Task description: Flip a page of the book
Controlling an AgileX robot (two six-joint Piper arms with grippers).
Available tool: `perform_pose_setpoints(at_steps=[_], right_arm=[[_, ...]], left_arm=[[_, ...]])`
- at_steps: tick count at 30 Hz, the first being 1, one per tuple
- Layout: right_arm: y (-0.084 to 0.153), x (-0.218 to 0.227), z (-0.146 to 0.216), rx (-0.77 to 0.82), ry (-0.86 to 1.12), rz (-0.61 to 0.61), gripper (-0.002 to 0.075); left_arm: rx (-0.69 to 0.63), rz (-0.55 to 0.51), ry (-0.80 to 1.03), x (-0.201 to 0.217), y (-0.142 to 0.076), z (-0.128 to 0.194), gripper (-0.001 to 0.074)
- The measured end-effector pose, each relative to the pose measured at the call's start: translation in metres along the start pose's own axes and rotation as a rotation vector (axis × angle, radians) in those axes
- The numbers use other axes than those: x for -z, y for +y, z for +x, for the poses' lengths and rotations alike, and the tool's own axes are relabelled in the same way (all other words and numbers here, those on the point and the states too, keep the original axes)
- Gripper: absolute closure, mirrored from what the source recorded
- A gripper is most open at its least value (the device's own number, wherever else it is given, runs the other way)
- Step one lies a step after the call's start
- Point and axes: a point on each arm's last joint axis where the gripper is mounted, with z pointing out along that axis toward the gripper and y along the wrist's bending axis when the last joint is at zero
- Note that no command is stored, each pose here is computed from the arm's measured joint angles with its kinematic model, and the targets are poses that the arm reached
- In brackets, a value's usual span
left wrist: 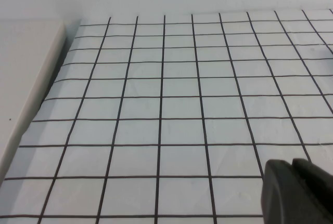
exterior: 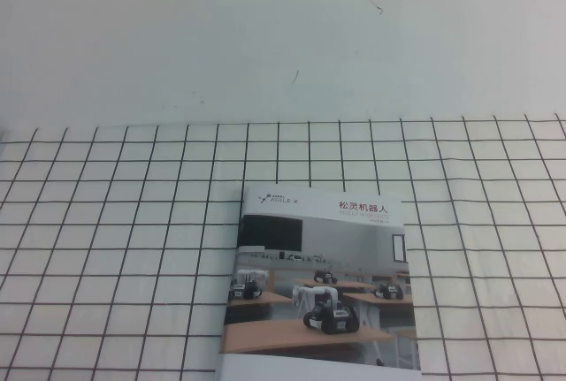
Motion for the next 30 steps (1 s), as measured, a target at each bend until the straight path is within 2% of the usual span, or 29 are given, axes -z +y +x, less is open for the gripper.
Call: perform_pose_setpoints(at_steps=[25, 30], right_arm=[[-0.0004, 0.0, 0.0002, 0.023, 0.002, 0.004, 0.0728], [-0.0007, 0.0001, -0.0051, 0.033, -0.056, 0.008, 0.0728]], left_arm=[[0.0, 0.0, 0.0, 0.0, 0.0, 0.0, 0.0737], [0.0, 0.0, 0.0, 0.0, 0.0, 0.0, 0.0737]])
